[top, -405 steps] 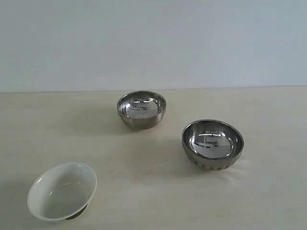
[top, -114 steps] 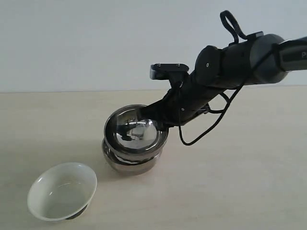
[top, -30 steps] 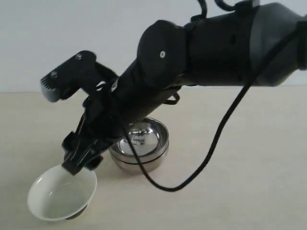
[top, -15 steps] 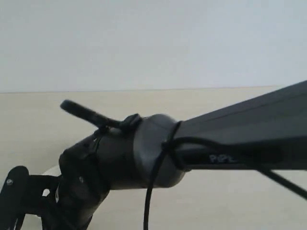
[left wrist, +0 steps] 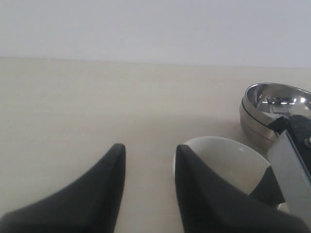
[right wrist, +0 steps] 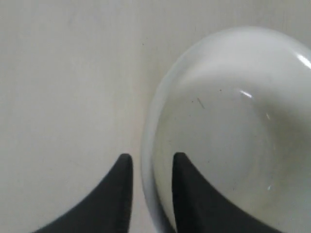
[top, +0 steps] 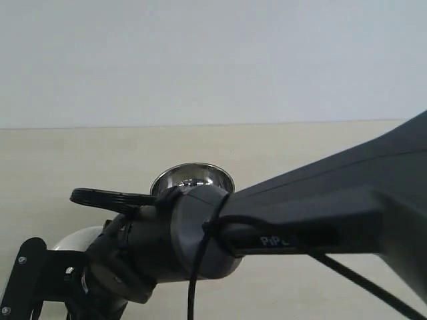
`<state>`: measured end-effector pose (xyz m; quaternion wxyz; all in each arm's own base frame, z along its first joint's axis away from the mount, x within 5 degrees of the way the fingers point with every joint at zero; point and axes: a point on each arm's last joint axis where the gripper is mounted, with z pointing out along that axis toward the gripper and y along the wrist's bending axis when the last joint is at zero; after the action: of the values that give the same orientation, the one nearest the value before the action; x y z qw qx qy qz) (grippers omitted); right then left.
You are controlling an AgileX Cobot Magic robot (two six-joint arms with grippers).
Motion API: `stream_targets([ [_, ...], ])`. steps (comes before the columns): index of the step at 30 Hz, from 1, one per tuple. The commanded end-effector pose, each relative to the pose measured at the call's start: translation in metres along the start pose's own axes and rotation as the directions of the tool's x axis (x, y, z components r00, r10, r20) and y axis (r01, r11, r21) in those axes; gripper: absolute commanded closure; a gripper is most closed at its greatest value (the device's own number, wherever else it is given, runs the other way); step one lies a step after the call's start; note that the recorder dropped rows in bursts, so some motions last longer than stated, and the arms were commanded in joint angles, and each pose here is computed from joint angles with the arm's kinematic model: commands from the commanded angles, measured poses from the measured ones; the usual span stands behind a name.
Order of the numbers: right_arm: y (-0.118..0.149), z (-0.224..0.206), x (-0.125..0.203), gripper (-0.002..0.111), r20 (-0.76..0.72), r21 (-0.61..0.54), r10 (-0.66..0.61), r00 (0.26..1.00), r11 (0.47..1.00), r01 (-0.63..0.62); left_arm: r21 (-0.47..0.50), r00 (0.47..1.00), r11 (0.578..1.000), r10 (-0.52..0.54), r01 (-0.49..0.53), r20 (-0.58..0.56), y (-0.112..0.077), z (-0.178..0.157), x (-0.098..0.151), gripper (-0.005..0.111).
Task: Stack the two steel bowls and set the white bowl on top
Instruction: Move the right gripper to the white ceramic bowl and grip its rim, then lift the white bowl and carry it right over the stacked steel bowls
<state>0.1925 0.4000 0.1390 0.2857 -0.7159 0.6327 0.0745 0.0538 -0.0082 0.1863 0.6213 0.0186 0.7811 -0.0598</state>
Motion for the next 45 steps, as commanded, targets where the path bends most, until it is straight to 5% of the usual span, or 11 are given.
stream_targets([
  [1, -0.002, -0.001, -0.002, 0.108, 0.013, 0.013, -0.082, 0.997, 0.997, 0.082, -0.002, 1.0, 1.0, 0.003, -0.003, -0.001, 0.0, 0.0, 0.001, 0.074],
  [24, -0.028, -0.091, -0.034, 0.108, 0.153, 0.165, -0.146, 0.977, 0.979, 0.121, -0.002, 1.0, 1.0, 0.003, -0.003, -0.001, 0.0, 0.0, 0.001, 0.074],
  [31, -0.071, -0.112, -0.006, 0.108, 0.116, 0.225, 0.062, 0.991, 0.97, -0.087, -0.002, 1.0, 1.0, 0.003, -0.003, -0.001, 0.0, 0.0, 0.001, 0.074],
  [39, -0.117, -0.114, 0.045, 0.108, 0.068, 0.277, 0.344, 0.937, 0.896, -0.349, -0.002, 1.0, 1.0, 0.003, -0.003, -0.001, 0.0, 0.0, 0.001, 0.074],
  [45, -0.12, -0.106, 0.061, 0.108, 0.0, 0.267, 0.415, 0.91, 0.877, -0.4, -0.002, 1.0, 1.0, 0.003, -0.003, -0.001, 0.0, 0.0, 0.001, 0.074],
])
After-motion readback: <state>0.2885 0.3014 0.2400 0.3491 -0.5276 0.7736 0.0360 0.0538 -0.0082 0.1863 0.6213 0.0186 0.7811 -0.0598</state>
